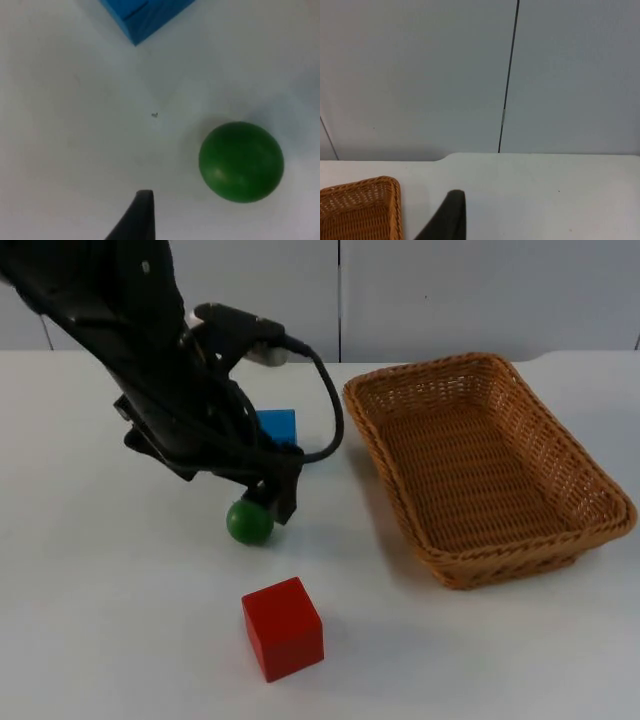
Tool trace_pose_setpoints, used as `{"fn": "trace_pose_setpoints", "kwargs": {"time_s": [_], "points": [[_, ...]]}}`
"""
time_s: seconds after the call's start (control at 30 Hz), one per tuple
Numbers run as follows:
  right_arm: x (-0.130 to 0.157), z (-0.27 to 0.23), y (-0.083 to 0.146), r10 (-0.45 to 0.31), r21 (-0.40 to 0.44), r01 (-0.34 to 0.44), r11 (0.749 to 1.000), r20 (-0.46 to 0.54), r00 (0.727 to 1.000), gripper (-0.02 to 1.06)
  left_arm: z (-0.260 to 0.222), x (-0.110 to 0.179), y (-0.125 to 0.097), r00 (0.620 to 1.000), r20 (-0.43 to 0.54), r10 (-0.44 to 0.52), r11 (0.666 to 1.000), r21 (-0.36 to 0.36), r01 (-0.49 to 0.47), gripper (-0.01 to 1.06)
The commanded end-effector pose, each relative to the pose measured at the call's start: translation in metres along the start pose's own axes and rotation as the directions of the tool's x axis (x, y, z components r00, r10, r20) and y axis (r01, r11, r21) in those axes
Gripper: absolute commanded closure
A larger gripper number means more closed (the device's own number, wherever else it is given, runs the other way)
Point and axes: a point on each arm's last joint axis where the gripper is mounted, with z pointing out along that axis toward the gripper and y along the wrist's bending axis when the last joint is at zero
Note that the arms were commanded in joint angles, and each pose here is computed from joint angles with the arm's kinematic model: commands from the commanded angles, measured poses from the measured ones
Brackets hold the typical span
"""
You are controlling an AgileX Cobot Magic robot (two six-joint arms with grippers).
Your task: Place all geometric objects except the red cube into the basket.
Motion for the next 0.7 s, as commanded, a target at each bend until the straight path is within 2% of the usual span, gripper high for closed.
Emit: {"fn": "trace_pose_setpoints", "kwargs": {"time_s": [0.0,0.43,0.67], "points": [[-0.004,-0.003,-0.002,-0.007,0.010,0.007,1.000,0.025,1.000,-0.01,0.005,0.001,-0.002,1.000,0.001,-0.019,1.000,0.006,0.019,0.00],[-0.004,-0.003,-0.001,-0.004,0.007,0.004,1.000,0.027,1.000,-0.01,0.019,-0.010,0.001,0.995,0.102,-0.025,0.999,-0.018,0.026,0.00],[-0.004,-0.003,-0.001,-0.004,0.007,0.004,1.000,0.029,1.000,-0.01,0.033,-0.003,0.001,0.998,0.047,-0.030,0.999,-0.009,0.031,0.00]]}}
